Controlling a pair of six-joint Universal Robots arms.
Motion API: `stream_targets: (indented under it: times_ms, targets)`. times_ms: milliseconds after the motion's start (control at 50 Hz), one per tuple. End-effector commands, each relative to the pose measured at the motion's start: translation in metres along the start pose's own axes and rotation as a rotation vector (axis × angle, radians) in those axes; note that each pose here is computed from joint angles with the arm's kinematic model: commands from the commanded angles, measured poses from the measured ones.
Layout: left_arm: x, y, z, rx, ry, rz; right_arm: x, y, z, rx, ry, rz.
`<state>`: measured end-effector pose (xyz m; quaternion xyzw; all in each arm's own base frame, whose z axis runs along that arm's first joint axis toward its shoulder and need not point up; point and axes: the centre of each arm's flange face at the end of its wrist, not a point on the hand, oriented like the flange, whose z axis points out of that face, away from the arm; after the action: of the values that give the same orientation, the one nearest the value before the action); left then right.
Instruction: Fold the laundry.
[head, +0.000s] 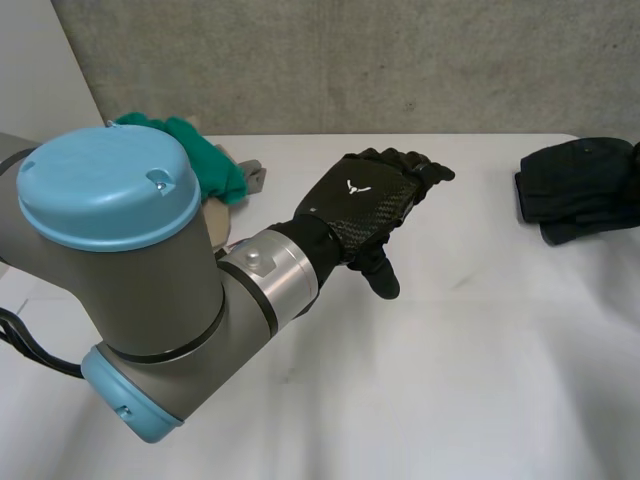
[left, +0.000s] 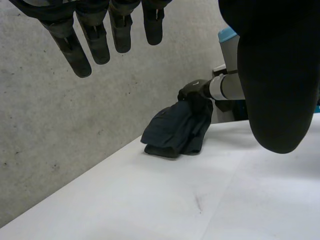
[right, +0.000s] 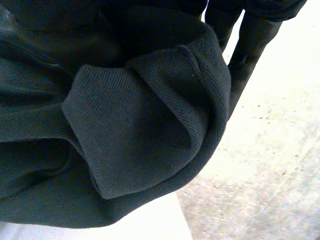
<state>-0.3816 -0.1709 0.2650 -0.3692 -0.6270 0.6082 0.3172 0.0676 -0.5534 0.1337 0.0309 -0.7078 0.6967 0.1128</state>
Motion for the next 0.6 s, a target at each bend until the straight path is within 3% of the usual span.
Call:
stream_targets:
  times_ms: [20, 120, 220, 420, 480, 600]
  targets:
    - [0.001, 0.002, 0.001, -0.005, 0.003, -0.002, 0.007, 0.003, 0.001, -0.009, 0.034, -0.07]
    - [0.002, 0.002, 0.001, -0.003, 0.006, -0.002, 0.018, 0.015, 0.001, -0.058, 0.136, -0.196]
    - [0.003, -0.001, 0.0, 0.003, 0.007, -0.002, 0.013, 0.017, -0.004, -0.074, 0.121, -0.201]
    - [-0.003, -0.015, -0.005, 0.04, -0.024, 0.008, 0.011, -0.067, -0.043, 0.058, 0.118, -0.158]
    - [-0.017, -0.027, -0.007, 0.074, -0.077, 0.017, 0.016, -0.087, -0.062, 0.146, 0.14, -0.147]
    - [-0.092, -0.057, -0.012, 0.181, -0.354, 0.056, 0.001, -0.11, -0.11, 0.241, 0.051, -0.145]
